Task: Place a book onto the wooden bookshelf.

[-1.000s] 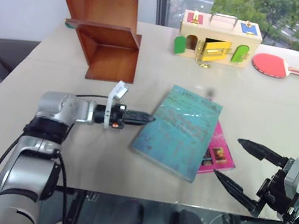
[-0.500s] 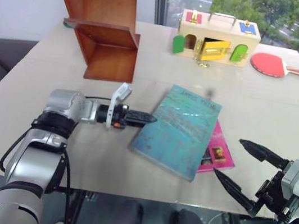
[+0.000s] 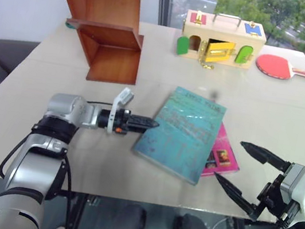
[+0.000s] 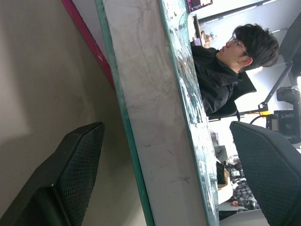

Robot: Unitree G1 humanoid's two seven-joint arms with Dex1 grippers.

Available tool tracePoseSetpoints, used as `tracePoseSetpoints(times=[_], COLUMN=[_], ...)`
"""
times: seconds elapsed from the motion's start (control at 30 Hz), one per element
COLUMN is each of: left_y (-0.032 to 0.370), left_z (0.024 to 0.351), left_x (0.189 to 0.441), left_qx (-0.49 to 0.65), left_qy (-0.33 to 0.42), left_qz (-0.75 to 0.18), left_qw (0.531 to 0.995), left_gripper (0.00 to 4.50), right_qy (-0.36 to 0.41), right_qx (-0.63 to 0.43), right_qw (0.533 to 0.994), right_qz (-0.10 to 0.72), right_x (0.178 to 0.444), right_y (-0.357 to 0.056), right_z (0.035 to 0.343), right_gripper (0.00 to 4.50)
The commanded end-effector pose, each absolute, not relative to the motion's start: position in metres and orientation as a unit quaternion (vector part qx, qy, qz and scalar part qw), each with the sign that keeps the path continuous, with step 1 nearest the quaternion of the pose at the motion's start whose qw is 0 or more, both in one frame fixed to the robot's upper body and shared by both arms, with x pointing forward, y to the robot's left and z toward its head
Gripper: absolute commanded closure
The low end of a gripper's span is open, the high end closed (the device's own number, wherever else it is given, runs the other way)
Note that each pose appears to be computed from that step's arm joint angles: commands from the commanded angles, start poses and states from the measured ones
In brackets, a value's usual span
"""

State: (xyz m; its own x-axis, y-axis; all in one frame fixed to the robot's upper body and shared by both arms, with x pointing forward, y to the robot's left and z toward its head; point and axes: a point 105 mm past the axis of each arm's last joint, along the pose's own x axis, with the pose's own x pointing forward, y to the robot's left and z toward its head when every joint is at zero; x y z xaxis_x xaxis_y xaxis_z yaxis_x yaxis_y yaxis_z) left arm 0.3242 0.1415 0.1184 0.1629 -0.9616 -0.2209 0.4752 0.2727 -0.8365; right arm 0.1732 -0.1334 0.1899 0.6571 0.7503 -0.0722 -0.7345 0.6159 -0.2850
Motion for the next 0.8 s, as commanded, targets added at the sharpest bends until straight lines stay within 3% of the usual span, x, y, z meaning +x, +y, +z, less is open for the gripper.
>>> tracePoseSetpoints(times=[0.03,0.27,0.37,0.67,0.8], left_y=[0.148,0.173,0.176,0.183,0.184], left_z=[0.133,0.154,0.154,0.143,0.139], left_x=[0.325,0.302,0.289,0.231,0.207], left_qx=[-0.282,-0.196,-0.172,-0.123,-0.116], left_qy=[0.350,0.237,0.228,0.250,0.270], left_qz=[-0.535,-0.586,-0.599,-0.646,-0.657], left_qw=[0.716,0.750,0.748,0.710,0.694], left_gripper=[0.00,0.00,0.00,0.00,0.00], right_qy=[-0.007,0.070,0.069,0.008,0.007], right_qx=[-0.154,-0.203,-0.209,-0.223,-0.240], right_qw=[0.900,0.919,0.927,0.920,0.918], right_qz=[0.408,0.330,0.303,0.322,0.315], right_x=[0.171,0.202,0.215,0.279,0.327], right_y=[-0.132,-0.156,-0.162,-0.162,-0.167], right_z=[0.184,0.141,0.135,0.164,0.174], right_gripper=[0.02,0.02,0.02,0.02,1.23])
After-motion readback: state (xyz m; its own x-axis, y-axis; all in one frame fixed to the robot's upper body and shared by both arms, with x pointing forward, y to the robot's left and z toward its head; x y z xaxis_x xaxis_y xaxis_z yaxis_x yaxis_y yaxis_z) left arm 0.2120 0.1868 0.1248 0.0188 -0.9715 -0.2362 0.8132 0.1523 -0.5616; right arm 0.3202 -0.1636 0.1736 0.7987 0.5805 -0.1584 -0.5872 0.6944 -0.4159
